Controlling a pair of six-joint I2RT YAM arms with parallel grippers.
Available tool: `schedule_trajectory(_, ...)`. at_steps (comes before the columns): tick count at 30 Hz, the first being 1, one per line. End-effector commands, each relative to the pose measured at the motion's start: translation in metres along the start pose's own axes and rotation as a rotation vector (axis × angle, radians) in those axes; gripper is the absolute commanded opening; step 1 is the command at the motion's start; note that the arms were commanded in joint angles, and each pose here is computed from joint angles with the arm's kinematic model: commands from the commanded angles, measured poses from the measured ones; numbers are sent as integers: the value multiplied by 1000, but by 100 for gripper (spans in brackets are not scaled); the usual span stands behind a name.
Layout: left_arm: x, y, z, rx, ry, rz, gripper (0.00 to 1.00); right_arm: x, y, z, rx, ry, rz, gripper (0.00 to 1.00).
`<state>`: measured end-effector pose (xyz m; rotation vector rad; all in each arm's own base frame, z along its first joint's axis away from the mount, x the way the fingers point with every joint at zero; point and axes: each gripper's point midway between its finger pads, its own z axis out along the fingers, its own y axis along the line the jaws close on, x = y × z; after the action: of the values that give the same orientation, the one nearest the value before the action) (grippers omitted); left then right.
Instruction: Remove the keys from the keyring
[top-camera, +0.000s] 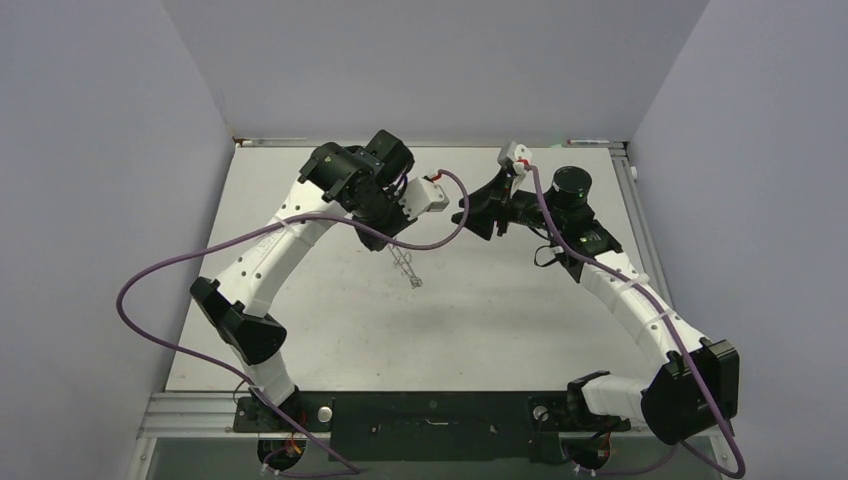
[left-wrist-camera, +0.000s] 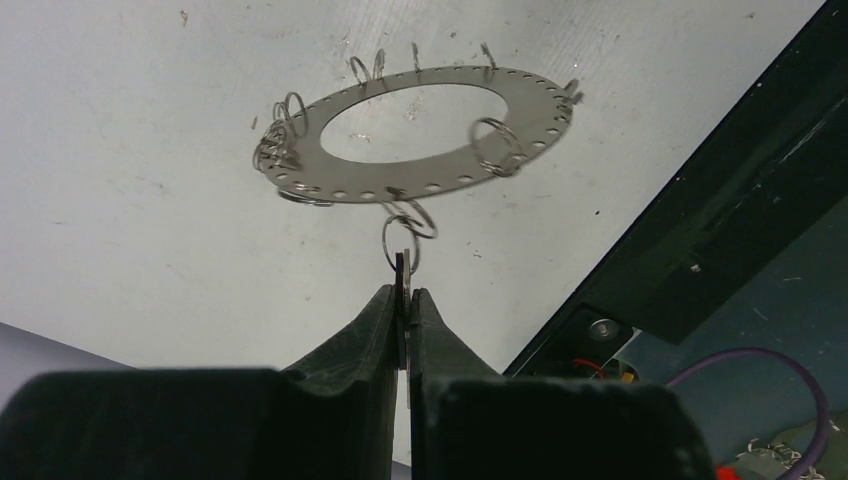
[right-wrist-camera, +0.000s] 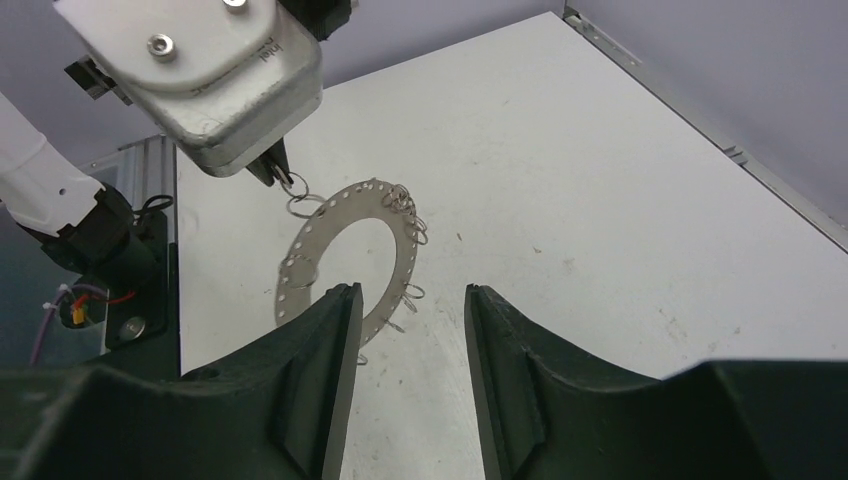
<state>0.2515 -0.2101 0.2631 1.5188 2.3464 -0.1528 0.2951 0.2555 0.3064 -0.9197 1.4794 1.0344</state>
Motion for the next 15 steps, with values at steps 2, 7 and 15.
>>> schedule_trajectory(2, 4, -8, -5, 22, 17, -165, 0, -26, 5, -4, 18, -89, -46, 41)
schedule_trajectory(7, 4, -14, 0, 85, 15, -295, 0, -20, 12, 1, 17, -89, -27, 37)
schedule_trajectory(15, 4, -17, -3, 146, -8, -340, 0, -4, 44, 24, -65, -78, -40, 37)
